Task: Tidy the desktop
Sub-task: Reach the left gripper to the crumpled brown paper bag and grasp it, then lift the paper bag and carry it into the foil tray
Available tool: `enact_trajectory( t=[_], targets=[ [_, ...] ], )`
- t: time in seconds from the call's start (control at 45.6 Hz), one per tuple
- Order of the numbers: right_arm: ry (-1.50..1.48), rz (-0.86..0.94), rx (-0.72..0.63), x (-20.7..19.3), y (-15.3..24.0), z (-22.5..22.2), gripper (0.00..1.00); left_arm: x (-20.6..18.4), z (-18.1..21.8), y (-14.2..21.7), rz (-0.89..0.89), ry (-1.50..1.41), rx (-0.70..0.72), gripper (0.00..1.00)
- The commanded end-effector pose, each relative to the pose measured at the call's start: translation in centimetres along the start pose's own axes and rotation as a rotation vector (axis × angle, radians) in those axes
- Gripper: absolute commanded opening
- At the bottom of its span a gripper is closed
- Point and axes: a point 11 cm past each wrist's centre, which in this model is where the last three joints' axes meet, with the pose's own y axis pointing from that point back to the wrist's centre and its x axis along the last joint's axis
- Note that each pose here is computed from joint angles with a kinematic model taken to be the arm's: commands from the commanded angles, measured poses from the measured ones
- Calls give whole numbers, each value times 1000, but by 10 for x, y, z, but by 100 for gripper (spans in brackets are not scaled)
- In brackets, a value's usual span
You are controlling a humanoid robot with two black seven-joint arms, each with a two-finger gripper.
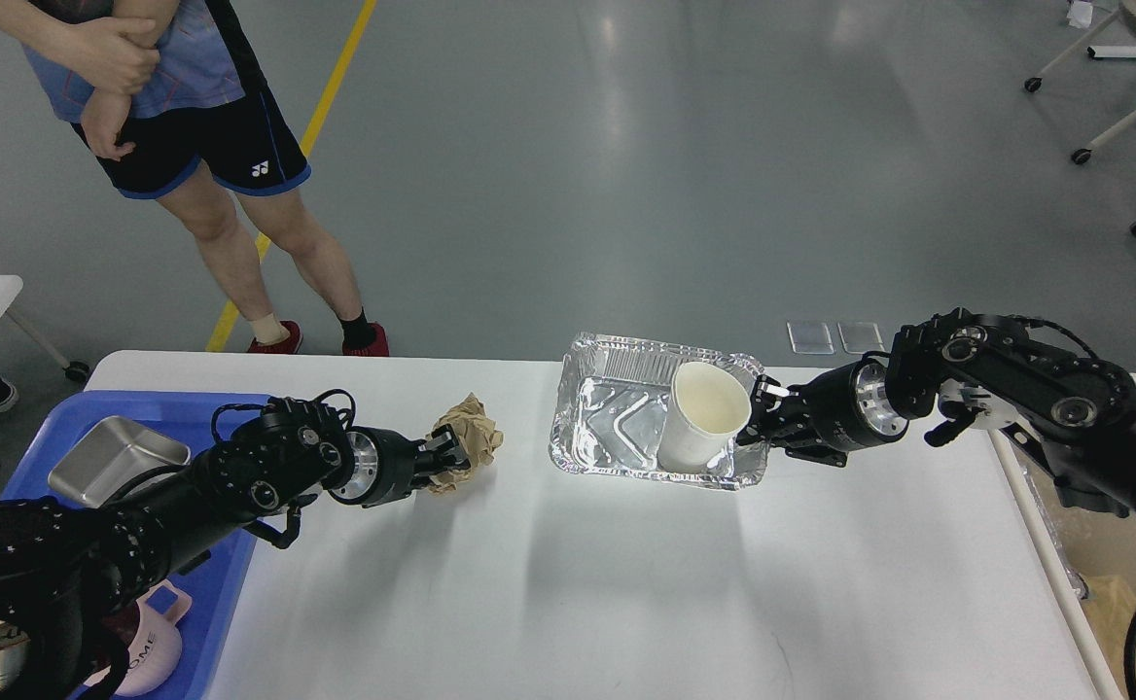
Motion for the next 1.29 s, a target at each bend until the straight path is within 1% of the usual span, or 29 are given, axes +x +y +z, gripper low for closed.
enact_trajectory(
  t=[0.0,0.11,0.219,0.285,0.373,0.57,0.723,0.811,1.074,1.096,1.206,1.272],
  targets=[
    [0,0,0,0,0,0,0,13,10,7,18,-17,-8,1],
    [-1,3,1,0,-1,0,0,28,20,16,33,-36,-19,0],
    [-2,4,0,0,0,0,0,52,22,36,43,-50,-22,0],
    [-2,5,-1,1,0,0,0,64,21,55,31,-67,-21,0],
    [-4,10,-3,3,2,2,0,78,13,91,-1,-90,-25,0],
    [-5,10,3,3,2,0,0,71,-3,182,-47,-155,-69,2],
    [-11,21,19,6,6,-3,0,66,-2,250,-34,-198,-103,2],
    [-10,23,18,7,6,-3,0,69,-5,287,-10,-211,-101,2],
    [-11,24,21,7,6,-4,0,72,-13,377,50,-229,-113,2],
    [-10,22,20,6,6,-4,0,71,-15,388,61,-229,-109,2],
    [-10,22,21,6,6,-4,0,72,-17,406,76,-232,-107,3],
    [-11,23,21,7,6,-4,0,73,-12,405,81,-245,-114,3]
  ],
)
